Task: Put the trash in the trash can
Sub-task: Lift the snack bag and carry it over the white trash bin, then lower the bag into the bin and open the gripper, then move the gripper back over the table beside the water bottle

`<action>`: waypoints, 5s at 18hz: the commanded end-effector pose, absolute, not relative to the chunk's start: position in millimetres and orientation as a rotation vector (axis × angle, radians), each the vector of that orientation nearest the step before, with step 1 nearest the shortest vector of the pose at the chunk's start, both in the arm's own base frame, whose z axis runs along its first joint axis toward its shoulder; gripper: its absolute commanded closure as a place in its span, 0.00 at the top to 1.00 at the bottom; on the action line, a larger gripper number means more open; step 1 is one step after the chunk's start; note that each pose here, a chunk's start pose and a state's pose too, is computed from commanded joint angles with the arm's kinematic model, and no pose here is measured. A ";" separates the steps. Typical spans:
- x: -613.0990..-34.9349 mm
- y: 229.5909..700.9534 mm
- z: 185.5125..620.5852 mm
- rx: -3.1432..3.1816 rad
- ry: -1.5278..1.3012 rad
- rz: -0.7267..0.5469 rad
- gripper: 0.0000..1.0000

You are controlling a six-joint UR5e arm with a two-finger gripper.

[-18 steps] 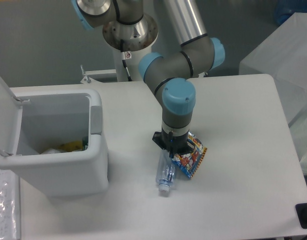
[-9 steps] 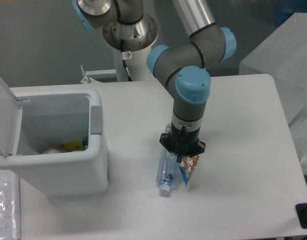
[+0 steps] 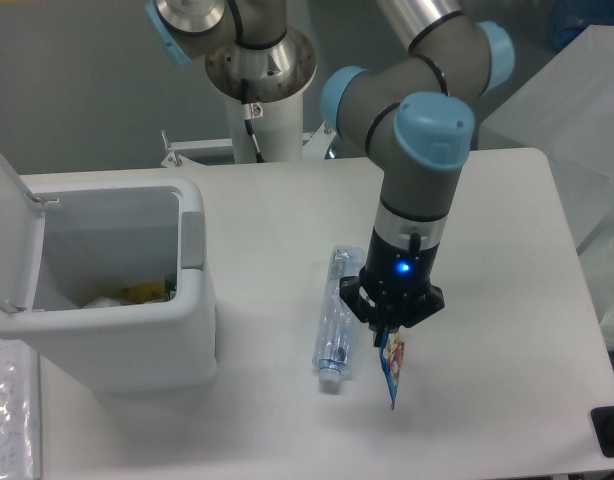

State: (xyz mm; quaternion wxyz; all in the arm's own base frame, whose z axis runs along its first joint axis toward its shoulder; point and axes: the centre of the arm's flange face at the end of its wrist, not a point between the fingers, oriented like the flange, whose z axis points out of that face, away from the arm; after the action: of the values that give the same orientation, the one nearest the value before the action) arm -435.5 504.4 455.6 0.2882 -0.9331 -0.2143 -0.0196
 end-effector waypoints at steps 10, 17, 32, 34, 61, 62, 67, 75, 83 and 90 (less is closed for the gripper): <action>-340.6 516.3 569.3 -2.289 -0.499 -0.162 0.00; -227.7 509.3 626.5 -2.236 -0.312 -0.227 0.00; -159.1 515.0 532.8 -2.379 -0.043 -0.287 0.95; -161.4 515.1 518.0 -2.410 -0.031 -0.275 1.00; -525.6 510.5 310.3 -2.605 -0.696 -0.161 1.00; -524.0 514.5 295.8 -2.666 -0.664 -0.155 1.00; -515.4 528.0 252.5 -2.911 -0.560 -0.179 1.00; -522.5 532.3 241.8 -2.968 -0.568 -0.219 1.00; -514.7 541.3 233.3 -2.984 -0.549 -0.230 1.00; -506.9 543.3 231.8 -3.019 -0.539 -0.242 1.00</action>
State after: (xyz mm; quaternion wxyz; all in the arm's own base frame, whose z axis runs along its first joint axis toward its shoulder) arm -506.9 543.3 231.8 0.0325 -0.9809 -0.1751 -0.0787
